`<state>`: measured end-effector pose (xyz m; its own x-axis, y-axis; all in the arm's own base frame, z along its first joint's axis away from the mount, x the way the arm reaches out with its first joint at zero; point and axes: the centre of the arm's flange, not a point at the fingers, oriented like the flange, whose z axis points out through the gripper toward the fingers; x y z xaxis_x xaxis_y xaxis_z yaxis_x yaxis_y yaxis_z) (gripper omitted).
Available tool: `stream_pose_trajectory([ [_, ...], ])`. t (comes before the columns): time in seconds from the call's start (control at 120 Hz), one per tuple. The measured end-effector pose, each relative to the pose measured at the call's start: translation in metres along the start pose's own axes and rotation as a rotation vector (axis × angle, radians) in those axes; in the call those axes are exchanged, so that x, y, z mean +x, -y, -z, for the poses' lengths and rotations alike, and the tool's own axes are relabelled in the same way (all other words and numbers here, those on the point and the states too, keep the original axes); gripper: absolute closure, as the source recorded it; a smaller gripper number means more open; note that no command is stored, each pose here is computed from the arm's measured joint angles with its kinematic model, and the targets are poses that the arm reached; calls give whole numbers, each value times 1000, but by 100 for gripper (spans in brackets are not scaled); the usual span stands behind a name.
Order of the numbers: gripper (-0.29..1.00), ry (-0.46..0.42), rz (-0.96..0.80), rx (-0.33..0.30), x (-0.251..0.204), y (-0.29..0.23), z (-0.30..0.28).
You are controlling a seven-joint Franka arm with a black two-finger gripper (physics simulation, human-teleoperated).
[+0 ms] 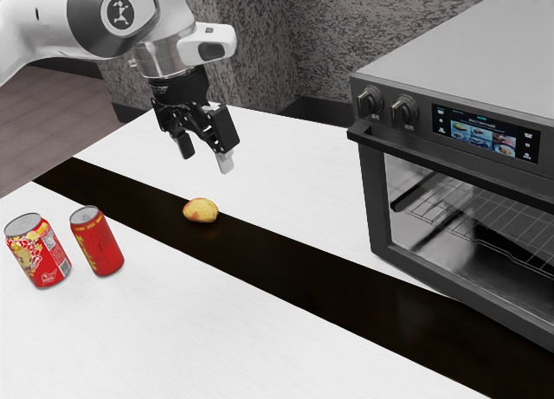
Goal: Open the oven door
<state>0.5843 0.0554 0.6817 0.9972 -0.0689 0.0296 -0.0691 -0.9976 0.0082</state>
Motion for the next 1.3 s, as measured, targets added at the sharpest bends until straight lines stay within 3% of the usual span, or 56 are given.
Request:
stream_pose_trajectory([
  [0.233,0,-1,1,-6,0,0,0],
  [0.283,0,-99,-18,11,-20,-5,53],
  [0.317,0,-203,-104,23,-46,-21,106],
  [0.358,0,-251,-256,23,-60,-57,131],
  [0.55,0,-263,-884,74,-135,-241,122],
  [0.75,0,-313,-1218,104,-124,-291,75],
  [1.033,0,-397,-1481,240,-156,-306,77],
  [1.3,0,-471,-1739,262,-179,-374,83],
])
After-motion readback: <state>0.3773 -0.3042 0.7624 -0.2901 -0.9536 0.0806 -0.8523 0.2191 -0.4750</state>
